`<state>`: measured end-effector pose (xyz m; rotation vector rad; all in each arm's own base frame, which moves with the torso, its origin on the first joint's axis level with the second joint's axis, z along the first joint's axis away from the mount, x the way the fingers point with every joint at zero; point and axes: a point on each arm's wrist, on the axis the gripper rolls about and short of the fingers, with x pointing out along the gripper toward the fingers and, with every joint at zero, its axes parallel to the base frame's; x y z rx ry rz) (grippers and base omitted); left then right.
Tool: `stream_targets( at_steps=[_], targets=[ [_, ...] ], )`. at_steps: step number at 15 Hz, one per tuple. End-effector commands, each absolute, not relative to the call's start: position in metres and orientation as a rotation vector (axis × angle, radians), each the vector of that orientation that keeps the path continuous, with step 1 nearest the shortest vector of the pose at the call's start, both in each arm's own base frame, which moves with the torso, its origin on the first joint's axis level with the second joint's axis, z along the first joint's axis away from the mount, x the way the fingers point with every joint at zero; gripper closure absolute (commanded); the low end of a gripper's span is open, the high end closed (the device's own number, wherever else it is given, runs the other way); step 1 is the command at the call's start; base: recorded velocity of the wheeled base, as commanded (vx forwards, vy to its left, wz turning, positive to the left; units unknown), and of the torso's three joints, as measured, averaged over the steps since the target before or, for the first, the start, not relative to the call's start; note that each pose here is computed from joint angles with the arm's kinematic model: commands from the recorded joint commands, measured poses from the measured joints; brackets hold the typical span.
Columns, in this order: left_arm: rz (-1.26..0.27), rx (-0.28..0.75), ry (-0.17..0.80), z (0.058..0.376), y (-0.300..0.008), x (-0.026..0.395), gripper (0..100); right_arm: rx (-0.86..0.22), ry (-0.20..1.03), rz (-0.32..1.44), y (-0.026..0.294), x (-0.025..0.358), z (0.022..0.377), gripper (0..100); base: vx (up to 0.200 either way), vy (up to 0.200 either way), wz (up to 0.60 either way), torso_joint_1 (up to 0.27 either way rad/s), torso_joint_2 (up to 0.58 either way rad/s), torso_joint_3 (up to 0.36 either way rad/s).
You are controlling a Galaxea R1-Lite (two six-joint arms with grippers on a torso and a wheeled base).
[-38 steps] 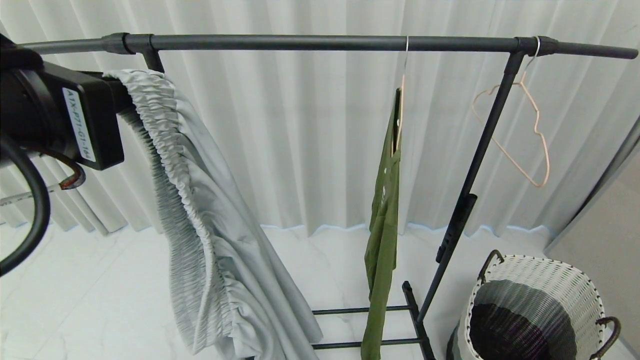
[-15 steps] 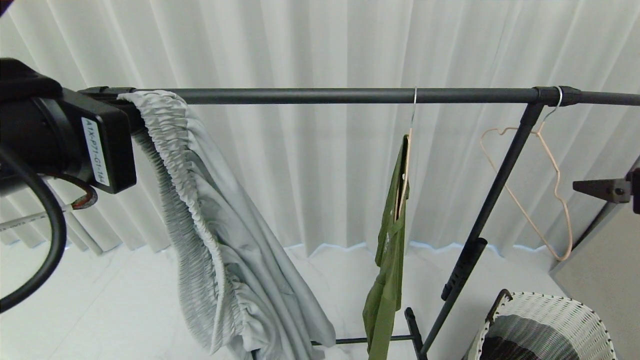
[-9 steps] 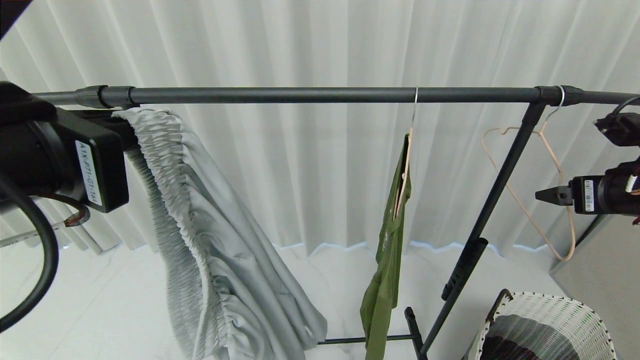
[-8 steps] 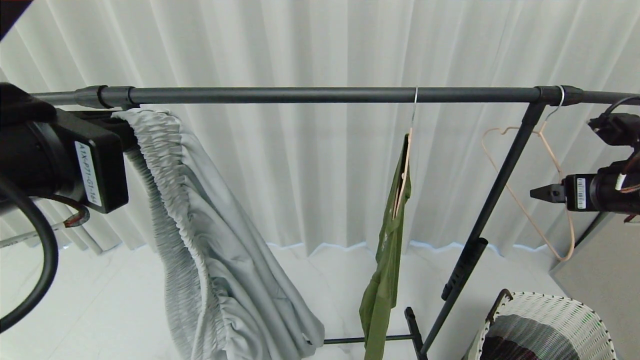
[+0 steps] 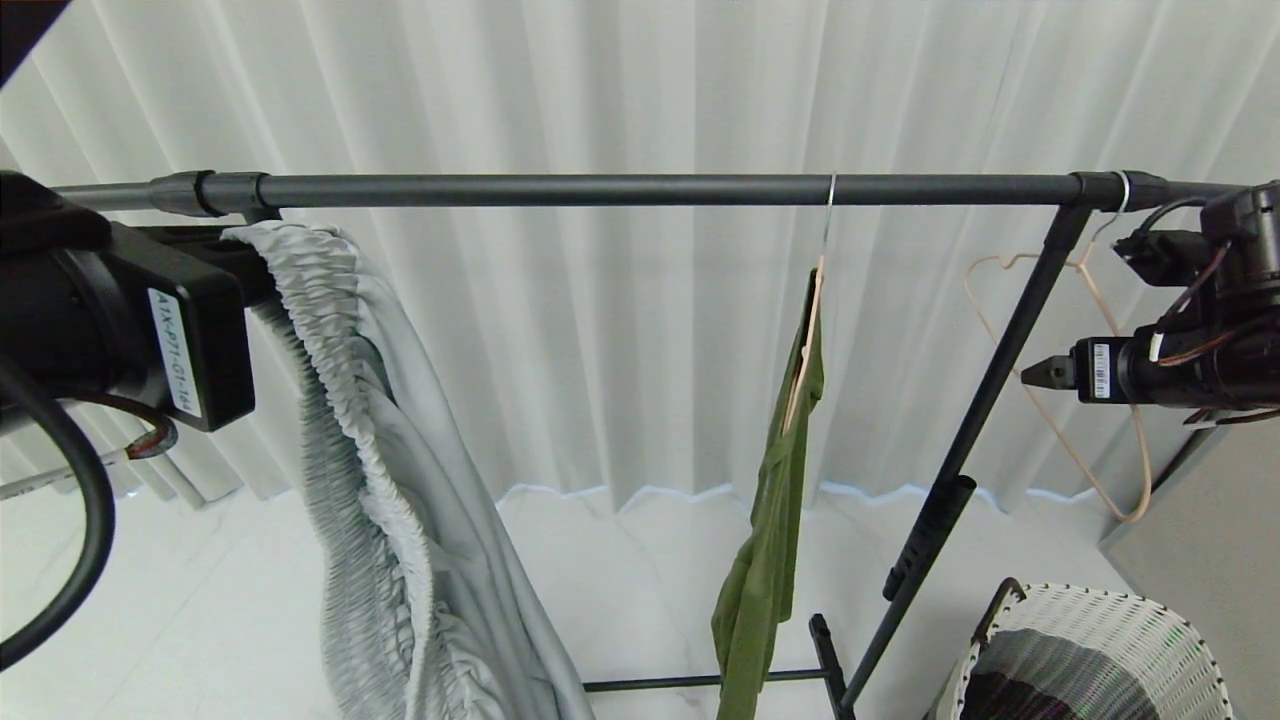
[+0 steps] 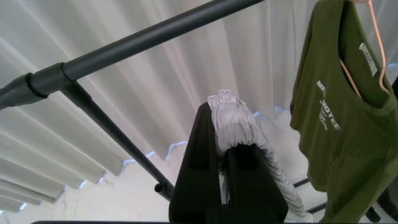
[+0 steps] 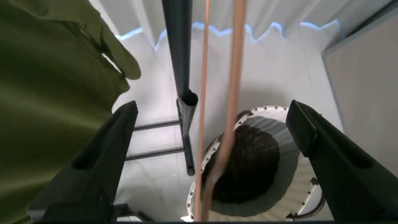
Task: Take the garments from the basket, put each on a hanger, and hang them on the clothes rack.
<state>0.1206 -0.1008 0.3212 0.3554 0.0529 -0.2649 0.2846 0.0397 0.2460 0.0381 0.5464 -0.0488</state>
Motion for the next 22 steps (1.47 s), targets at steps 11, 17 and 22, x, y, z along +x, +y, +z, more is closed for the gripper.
stream_targets(
  at_steps=[11,17,22],
  targets=[
    [-0.264,0.353,0.05,0.322,-0.1,0.12,100,0.047,0.5,-0.072,0.037,0.272,0.259,100,0.0,0.0,0.0,0.0,0.0,0.0],
    [-0.265,0.36,0.056,0.32,-0.101,0.12,100,0.057,0.437,-0.074,0.033,0.245,0.275,100,0.0,0.0,0.0,0.0,0.0,0.0],
    [-0.264,0.361,0.056,0.32,-0.1,0.12,100,0.053,0.414,-0.09,0.027,0.207,0.274,100,0.0,0.0,0.0,0.0,0.0,0.0]
  ],
)
